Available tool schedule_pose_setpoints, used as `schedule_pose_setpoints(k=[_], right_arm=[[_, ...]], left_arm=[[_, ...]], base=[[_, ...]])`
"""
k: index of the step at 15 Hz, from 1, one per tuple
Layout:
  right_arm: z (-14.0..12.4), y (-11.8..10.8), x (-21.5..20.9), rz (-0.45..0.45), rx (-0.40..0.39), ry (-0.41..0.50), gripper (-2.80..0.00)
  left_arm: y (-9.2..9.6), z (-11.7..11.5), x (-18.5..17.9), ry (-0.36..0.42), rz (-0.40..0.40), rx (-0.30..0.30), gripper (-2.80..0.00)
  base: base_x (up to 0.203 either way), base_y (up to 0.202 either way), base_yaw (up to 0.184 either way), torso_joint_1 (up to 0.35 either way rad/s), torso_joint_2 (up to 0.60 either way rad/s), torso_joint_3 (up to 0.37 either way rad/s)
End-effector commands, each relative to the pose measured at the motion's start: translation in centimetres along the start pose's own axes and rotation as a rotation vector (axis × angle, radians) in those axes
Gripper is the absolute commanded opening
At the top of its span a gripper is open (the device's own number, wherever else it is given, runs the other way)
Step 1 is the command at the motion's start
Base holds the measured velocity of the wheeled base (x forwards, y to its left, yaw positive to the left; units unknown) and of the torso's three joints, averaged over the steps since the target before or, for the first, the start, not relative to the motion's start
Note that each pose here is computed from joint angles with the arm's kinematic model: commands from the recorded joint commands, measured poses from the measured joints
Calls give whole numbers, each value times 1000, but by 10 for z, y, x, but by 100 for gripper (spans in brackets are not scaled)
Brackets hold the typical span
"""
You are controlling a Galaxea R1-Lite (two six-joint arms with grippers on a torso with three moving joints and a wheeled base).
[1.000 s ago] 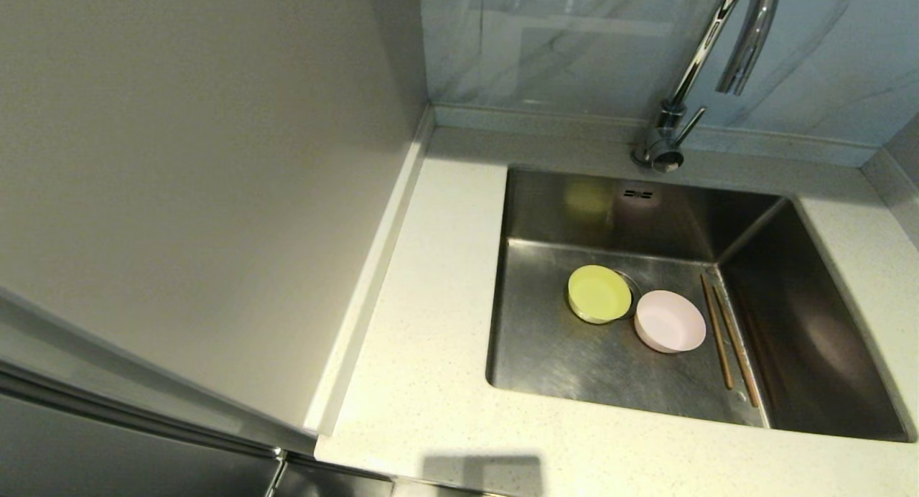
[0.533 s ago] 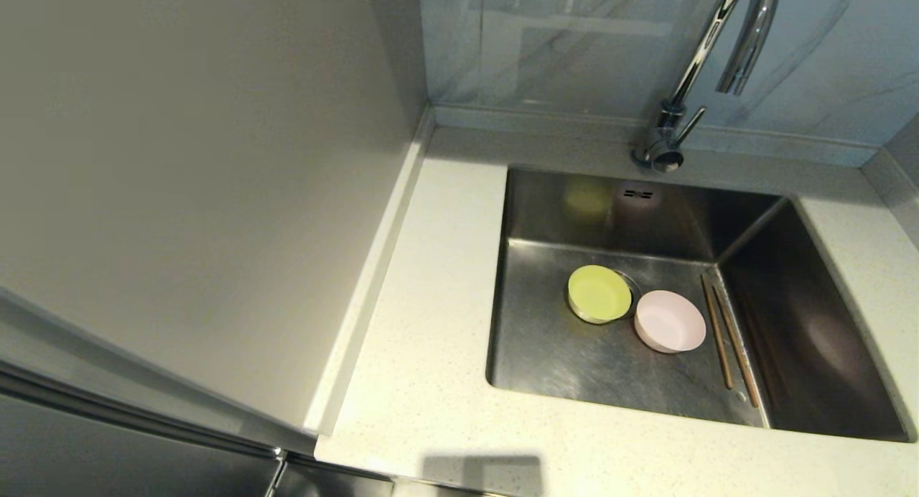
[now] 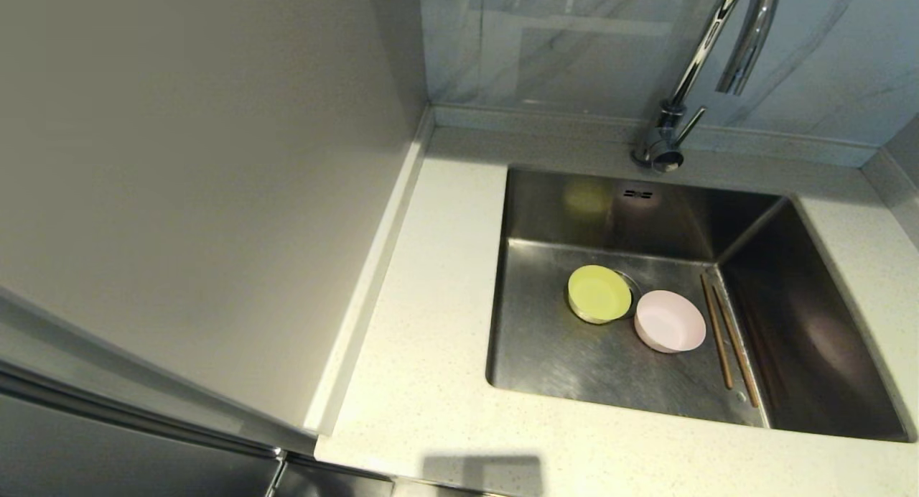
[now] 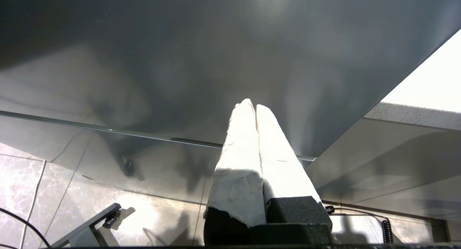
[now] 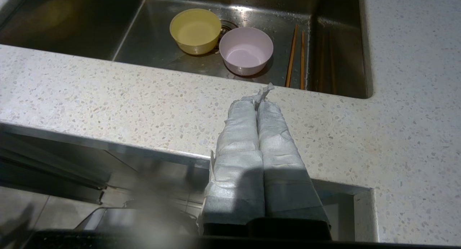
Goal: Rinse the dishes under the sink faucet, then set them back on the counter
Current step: Put a bowl back to the table from the sink
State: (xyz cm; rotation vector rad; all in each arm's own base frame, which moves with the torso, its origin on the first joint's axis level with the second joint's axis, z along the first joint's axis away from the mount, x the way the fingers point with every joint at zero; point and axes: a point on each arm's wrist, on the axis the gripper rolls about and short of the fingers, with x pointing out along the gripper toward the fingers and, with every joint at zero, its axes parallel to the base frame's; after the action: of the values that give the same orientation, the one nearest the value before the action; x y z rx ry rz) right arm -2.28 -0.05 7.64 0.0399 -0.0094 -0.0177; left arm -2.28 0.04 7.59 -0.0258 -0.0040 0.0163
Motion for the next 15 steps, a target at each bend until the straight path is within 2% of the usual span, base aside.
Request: schedule_pose_setpoints(k=[1, 15], right_arm=[[0, 0, 0, -1, 0, 0, -280], [0, 0, 0, -1, 0, 0, -280]], left_arm=[[0, 0, 0, -4, 0, 0, -280], [0, 0, 0, -4, 0, 0, -280]], base=[[0, 0, 0, 0, 0, 0], [0, 0, 0, 0, 0, 0]])
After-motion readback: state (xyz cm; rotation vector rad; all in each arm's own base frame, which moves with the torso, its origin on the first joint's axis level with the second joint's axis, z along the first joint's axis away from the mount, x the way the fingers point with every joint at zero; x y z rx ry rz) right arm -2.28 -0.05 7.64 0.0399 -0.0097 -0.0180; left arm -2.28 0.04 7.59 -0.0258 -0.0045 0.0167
